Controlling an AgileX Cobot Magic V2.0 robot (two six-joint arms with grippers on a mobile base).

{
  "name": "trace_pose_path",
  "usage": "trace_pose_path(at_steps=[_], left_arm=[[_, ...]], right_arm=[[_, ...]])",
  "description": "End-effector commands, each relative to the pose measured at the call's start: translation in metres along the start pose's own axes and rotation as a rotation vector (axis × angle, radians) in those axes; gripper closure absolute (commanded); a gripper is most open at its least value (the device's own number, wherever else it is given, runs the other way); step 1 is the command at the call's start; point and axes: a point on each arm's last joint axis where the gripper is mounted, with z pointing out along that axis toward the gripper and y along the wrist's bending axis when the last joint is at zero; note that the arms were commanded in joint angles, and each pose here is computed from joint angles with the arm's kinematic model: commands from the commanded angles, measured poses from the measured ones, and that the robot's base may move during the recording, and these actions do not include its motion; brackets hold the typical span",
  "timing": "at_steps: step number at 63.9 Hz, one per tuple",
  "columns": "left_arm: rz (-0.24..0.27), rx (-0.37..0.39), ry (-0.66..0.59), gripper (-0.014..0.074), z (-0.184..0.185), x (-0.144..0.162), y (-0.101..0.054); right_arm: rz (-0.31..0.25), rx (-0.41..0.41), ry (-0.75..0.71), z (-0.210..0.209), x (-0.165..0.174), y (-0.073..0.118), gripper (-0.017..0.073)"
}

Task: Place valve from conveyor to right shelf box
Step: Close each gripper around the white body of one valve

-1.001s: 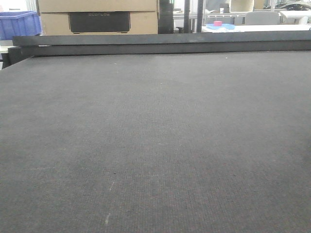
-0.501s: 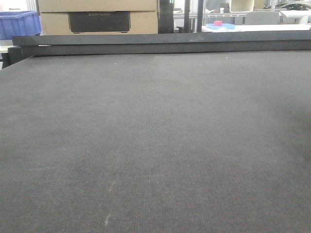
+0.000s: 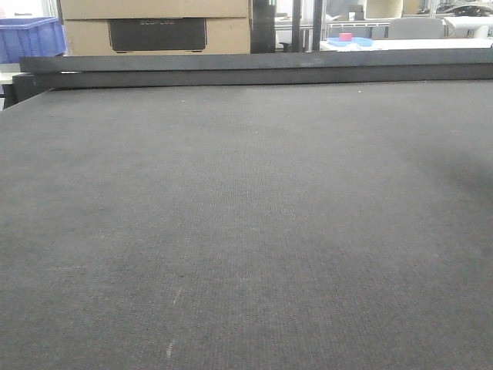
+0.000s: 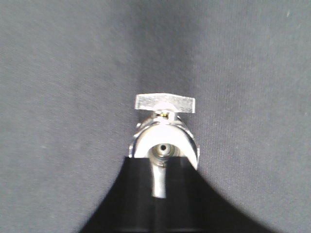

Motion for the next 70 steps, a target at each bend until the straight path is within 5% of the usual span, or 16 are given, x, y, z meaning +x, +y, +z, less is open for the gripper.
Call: trace_pose_path(at_steps=[1,6,13,40,70], left_arm=[[-0.012,0.002,-0.032,0.0705,-0.002,-0.004,0.000],[-0.012,0.002,-0.032,0.0705,-0.002,-0.004,0.000],[-0.012,0.002,-0.032,0.0705,-0.002,-0.004,0.000],[-0.012,0.002,-0.032,0.0705,-0.002,-0.004,0.000],[-0.012,0.002,-0.032,0.0705,-0.002,-0.004,0.000]], right_arm=[[-0.007,0.015,0.021,0.006,-0.004,-0.002,0.0283],[-0.007,0.018,0.043,0.013,-0.006,-0.004,0.0153],[-0.007,0.021,0.070,0.021,-0.009,-0.005,0.0085],[0.004,0.022,0.131,0.067,-0.001,-0.009,0.0083],[0.004,0.023,0.122,0.069,-0.001,-0.009,0.0083]])
